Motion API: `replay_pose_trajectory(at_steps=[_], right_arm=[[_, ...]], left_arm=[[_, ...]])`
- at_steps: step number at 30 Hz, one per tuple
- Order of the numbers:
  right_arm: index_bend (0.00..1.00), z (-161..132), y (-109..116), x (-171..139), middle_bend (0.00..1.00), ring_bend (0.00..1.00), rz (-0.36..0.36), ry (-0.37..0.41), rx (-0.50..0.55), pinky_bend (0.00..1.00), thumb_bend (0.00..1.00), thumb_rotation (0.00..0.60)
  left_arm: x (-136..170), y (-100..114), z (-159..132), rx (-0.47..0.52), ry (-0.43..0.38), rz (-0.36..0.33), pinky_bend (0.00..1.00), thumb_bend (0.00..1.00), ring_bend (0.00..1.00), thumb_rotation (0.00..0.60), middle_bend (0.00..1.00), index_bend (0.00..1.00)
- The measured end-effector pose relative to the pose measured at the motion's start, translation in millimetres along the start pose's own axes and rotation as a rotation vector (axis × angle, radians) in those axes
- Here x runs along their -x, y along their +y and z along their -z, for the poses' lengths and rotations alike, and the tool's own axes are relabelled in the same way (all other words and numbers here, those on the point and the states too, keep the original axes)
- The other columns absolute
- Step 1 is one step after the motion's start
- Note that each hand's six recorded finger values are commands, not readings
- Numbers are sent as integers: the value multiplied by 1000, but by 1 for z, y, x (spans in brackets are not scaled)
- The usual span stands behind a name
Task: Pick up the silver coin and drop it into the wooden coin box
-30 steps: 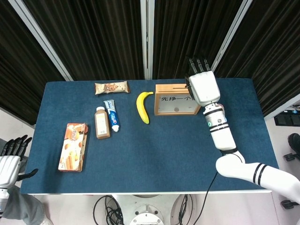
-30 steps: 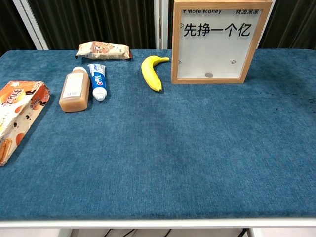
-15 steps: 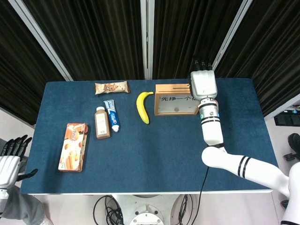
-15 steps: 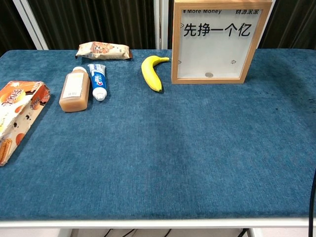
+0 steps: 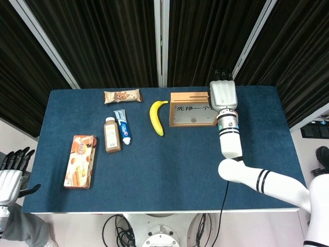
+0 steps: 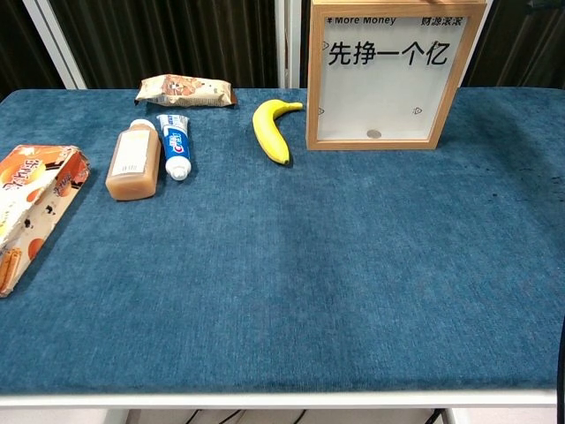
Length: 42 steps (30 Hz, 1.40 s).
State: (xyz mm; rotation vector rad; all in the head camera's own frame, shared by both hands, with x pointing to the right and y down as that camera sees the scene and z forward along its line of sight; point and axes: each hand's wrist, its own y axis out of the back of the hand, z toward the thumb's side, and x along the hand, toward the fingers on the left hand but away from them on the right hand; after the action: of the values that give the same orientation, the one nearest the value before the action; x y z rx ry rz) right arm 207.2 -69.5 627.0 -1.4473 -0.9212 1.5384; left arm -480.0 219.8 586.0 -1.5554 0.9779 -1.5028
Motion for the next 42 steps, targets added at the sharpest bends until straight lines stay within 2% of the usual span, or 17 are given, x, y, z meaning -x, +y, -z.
replay_pose_trajectory(at_steps=[23,28,33,36,39,42], right_arm=[[764,-6,-10,4,36,0,-12,-9,6,0,349,600],[606,-5,-10,5,35,0,-12,-12,4,0,348,600],[260,-5,-8,4,21,0,-9,-7,12,0,341,600],[100,-5,-6,3,15,0,-6,0,19,0,333,600],[19,-4,-4,2,8,0,-6,5,20,0,329,600],[0,-1,-3,0,5,0,-3,11,27,0,329,600]], left_arm=[[-1,5,1,6,0,-1,0,124,0,600,0,26],[0,5,1,8,0,-3,0,124,0,600,0,26],[0,6,1,10,0,-4,0,124,0,600,0,26],[0,6,1,10,1,-5,0,124,0,600,0,26],[0,6,1,10,0,-6,0,124,0,600,0,26],[0,6,0,12,1,-6,0,125,0,600,0,25]])
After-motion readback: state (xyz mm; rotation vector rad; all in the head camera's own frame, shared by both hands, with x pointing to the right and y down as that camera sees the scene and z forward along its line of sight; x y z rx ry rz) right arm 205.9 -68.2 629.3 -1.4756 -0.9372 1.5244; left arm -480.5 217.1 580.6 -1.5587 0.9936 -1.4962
